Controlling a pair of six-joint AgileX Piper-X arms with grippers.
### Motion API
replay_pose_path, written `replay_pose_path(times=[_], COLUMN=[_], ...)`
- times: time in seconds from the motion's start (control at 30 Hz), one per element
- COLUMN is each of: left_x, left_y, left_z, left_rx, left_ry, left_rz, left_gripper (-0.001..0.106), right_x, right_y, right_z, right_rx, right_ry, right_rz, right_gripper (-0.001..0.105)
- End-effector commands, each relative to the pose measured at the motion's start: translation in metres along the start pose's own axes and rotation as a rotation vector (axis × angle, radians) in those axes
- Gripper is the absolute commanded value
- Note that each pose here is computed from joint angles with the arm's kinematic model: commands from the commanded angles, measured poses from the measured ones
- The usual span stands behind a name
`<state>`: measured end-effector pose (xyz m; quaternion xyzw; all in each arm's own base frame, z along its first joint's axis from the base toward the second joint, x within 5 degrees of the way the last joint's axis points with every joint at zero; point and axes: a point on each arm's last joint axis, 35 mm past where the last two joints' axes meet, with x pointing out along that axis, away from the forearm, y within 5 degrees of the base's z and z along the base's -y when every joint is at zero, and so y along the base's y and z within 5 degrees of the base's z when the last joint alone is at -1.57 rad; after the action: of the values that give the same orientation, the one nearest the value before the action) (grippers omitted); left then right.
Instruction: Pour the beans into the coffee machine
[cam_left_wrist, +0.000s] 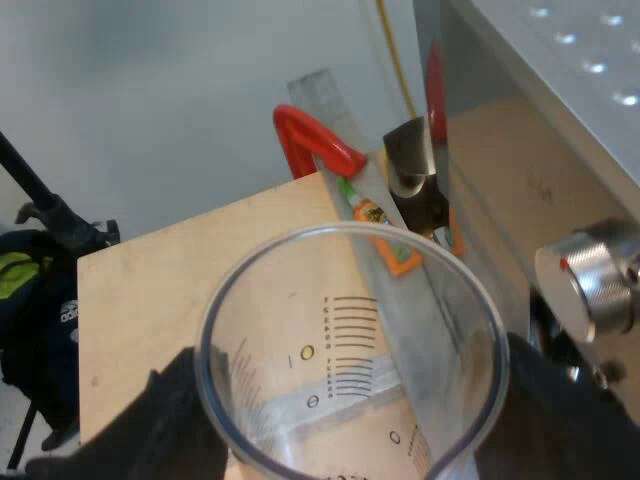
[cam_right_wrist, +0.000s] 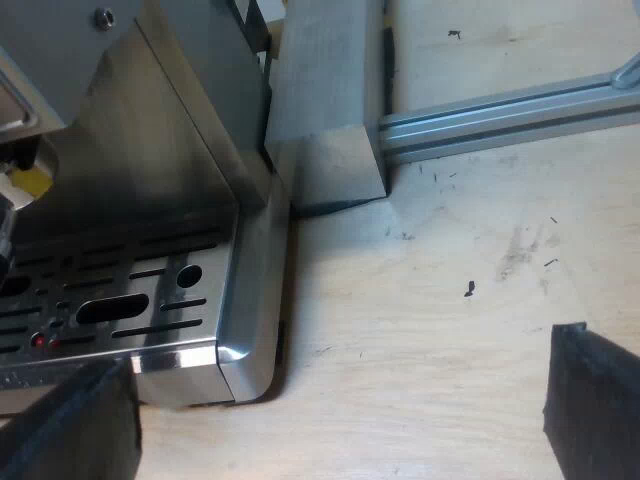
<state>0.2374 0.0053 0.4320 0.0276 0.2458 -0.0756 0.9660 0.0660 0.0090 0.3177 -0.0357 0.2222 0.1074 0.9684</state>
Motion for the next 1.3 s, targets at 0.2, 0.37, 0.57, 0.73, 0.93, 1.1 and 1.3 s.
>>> replay_pose_path(times=[0.2,0.37,0.57,0.73,0.93,1.1,1.3], left_x=[-0.004,-0.009,-0.014,-0.017,-0.008,0.002,0.019], left_y=[-0.006,-0.008,-0.01,0.001,0.002,0.002,0.002], left_z=[-0.036,-0.058,-0.071,-0.082,-0.094,-0.11,-0.138], left_rx=[-0.017,-0.013,-0.027,-0.15,-0.176,-0.183,-0.207], left_ry=[0.023,0.002,-0.03,-0.061,-0.041,-0.01,0.012], left_rz=[-0.02,0.008,0.013,0.005,0.005,0.003,0.002], left_gripper=[0.021,0.021,0.021,0.021,0.021,0.021,0.021], right_x=[-0.003,-0.003,-0.003,-0.003,-0.003,-0.003,-0.003], right_y=[0.0,0.001,0.001,0.001,0.001,0.001,0.001], right_z=[0.002,0.002,0.002,0.002,0.002,0.002,0.002], right_rx=[-0.013,-0.013,-0.013,-0.013,-0.013,-0.013,-0.013], right_ry=[-0.013,-0.014,-0.015,-0.015,-0.015,-0.015,-0.015], right_rz=[0.006,0.018,0.023,0.023,0.023,0.023,0.023], right_gripper=[0.082,0.082,0.082,0.082,0.082,0.082,0.082])
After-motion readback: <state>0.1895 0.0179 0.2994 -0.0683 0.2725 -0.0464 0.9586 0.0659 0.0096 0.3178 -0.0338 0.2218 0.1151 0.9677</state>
